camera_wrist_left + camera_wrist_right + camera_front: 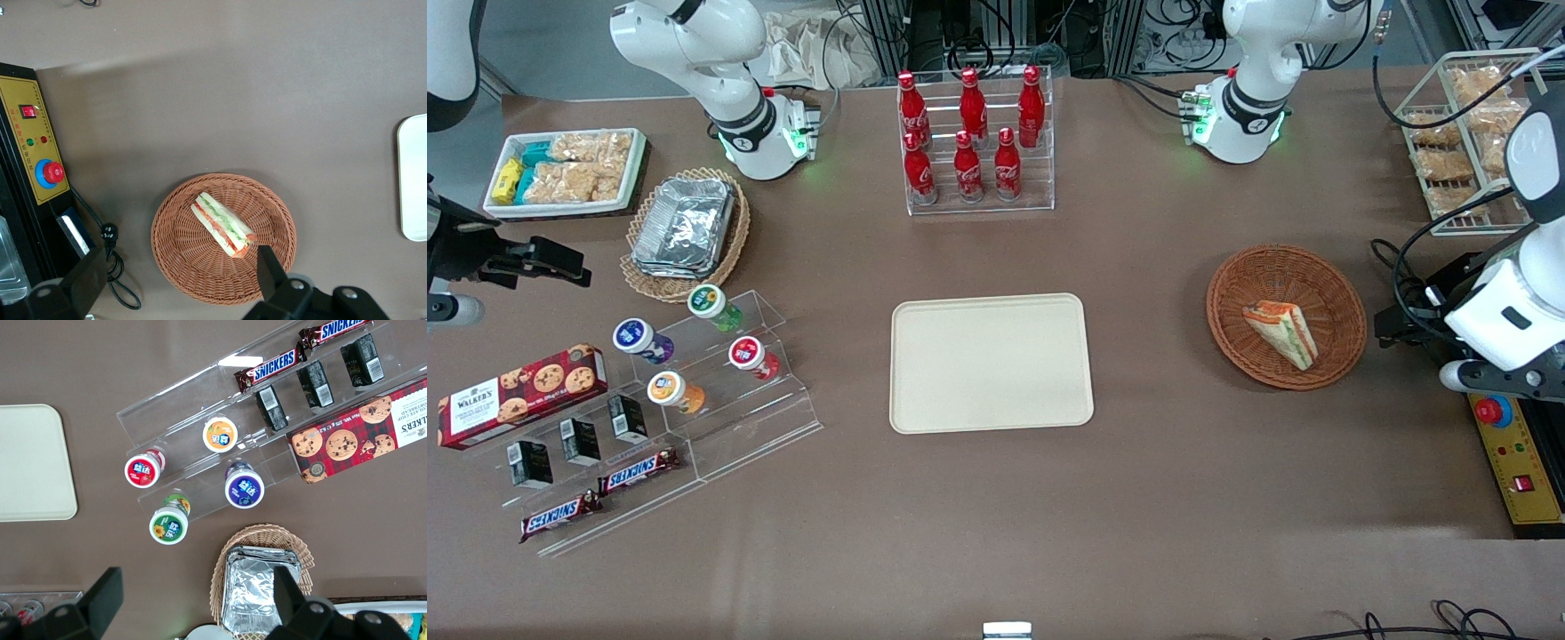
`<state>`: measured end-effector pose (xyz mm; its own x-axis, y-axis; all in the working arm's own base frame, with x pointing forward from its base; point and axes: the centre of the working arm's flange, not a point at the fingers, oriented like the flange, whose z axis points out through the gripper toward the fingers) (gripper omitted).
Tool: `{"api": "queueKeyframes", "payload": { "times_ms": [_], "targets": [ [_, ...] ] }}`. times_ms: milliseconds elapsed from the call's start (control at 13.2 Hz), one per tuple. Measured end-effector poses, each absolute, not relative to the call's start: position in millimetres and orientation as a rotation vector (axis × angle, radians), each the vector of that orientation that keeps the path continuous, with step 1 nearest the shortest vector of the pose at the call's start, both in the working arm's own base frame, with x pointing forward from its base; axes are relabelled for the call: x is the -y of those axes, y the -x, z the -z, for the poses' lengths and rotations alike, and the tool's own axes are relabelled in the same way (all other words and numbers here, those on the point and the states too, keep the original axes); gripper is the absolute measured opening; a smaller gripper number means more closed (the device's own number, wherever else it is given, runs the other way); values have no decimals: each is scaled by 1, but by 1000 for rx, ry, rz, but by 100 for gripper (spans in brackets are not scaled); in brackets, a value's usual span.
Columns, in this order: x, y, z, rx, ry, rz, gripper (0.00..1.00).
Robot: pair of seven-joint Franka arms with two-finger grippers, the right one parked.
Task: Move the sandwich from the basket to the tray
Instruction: 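Move the left gripper down over the wrapped sandwich in the wicker basket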
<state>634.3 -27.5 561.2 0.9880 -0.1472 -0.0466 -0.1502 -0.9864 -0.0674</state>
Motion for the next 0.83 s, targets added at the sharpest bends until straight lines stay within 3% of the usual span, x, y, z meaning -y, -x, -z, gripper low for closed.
{"api": "queueKeyframes", "payload": {
  "times_ms": [379,834],
  "targets": [
    [25,-638,-554,-187,3073,-61,100],
    [21,-644,-503,766,3021,-70,100]
  ]
}}
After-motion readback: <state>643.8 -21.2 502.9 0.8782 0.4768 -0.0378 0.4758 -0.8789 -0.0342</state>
